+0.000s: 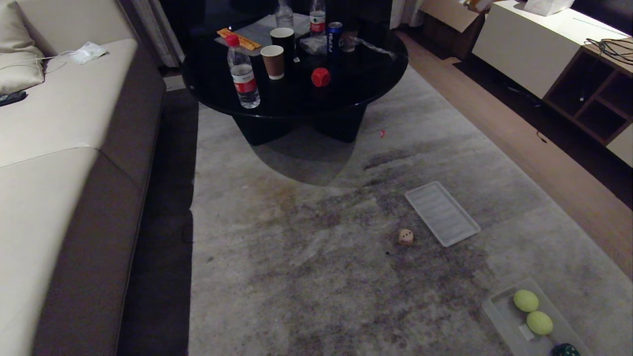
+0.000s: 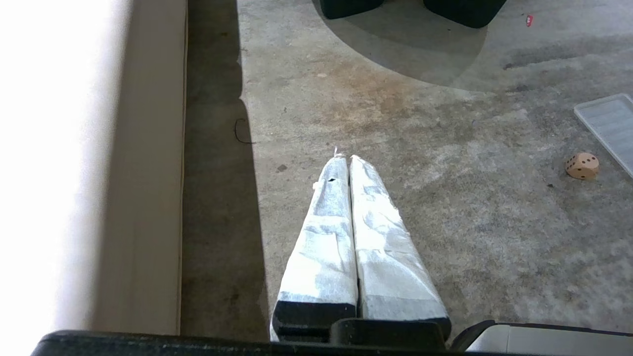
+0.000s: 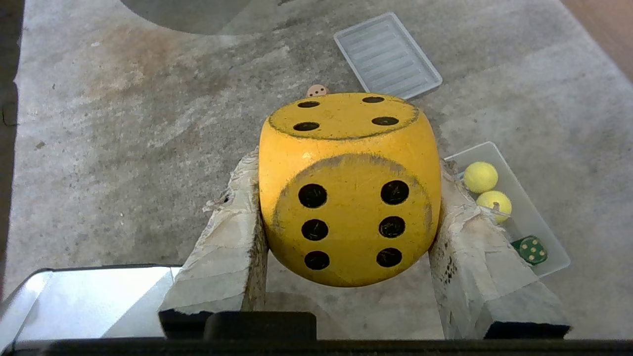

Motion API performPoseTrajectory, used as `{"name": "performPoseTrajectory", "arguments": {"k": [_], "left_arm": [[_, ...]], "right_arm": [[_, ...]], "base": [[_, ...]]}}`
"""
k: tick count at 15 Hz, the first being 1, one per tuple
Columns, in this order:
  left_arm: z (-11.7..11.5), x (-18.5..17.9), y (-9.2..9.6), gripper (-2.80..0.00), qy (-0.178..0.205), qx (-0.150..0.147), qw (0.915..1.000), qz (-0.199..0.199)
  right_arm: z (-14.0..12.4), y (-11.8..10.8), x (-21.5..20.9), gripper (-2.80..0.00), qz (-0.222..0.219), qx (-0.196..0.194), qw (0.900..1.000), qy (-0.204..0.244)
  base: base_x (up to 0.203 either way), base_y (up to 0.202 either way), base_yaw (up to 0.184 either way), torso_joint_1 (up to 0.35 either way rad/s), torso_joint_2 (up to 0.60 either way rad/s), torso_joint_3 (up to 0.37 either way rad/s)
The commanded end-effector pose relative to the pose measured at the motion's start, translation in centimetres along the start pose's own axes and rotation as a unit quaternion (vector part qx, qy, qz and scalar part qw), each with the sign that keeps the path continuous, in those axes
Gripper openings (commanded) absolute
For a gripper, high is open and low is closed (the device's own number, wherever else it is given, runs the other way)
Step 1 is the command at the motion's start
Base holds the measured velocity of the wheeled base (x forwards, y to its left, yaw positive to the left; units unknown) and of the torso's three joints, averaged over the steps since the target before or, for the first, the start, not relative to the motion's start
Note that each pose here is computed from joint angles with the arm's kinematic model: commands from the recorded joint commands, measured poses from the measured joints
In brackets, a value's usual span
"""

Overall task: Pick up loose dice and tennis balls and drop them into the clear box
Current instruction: Put the toys in the box

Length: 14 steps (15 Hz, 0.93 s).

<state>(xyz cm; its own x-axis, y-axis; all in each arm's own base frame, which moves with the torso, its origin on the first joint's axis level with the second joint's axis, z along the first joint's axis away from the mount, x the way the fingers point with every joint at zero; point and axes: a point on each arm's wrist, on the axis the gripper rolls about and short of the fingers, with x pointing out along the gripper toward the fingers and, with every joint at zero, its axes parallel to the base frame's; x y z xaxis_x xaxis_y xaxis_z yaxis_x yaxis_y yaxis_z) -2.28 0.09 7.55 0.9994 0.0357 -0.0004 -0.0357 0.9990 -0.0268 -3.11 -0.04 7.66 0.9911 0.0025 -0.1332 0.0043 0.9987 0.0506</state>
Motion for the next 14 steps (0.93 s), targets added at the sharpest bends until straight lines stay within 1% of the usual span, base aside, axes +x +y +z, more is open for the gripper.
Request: {"name": "performPoseTrajectory", "arguments": {"k": [1, 2, 4, 14], "left_arm": [[-0.04, 0.01, 0.01, -2.8, 0.001, 0.0, 1.0, 0.001], [-0.04, 0.01, 0.01, -2.8, 0.001, 0.0, 1.0, 0.002], [-0.04, 0.01, -0.01, -2.8, 0.001, 0.01, 0.9999, -0.002], [-0.04, 0.01, 0.0, -2.8, 0.001, 0.01, 0.9999, -0.001]], "right_arm": [[-0.01, 0.0, 0.01, -2.8, 0.0, -0.001, 1.0, 0.001], [-0.01, 0.0, 0.01, -2.8, 0.0, -0.001, 1.0, 0.001], [-0.01, 0.0, 0.01, -2.8, 0.0, -0.002, 1.0, 0.001], [-0.01, 0.0, 0.01, -2.8, 0.0, -0.002, 1.0, 0.001]], "base": [[0.0, 0.0, 0.0, 0.002, 0.01, 0.046], [0.0, 0.0, 0.0, 0.002, 0.01, 0.036], [0.0, 0.0, 0.0, 0.0, 0.0, 0.0], [0.0, 0.0, 0.0, 0.0, 0.0, 0.0]]}}
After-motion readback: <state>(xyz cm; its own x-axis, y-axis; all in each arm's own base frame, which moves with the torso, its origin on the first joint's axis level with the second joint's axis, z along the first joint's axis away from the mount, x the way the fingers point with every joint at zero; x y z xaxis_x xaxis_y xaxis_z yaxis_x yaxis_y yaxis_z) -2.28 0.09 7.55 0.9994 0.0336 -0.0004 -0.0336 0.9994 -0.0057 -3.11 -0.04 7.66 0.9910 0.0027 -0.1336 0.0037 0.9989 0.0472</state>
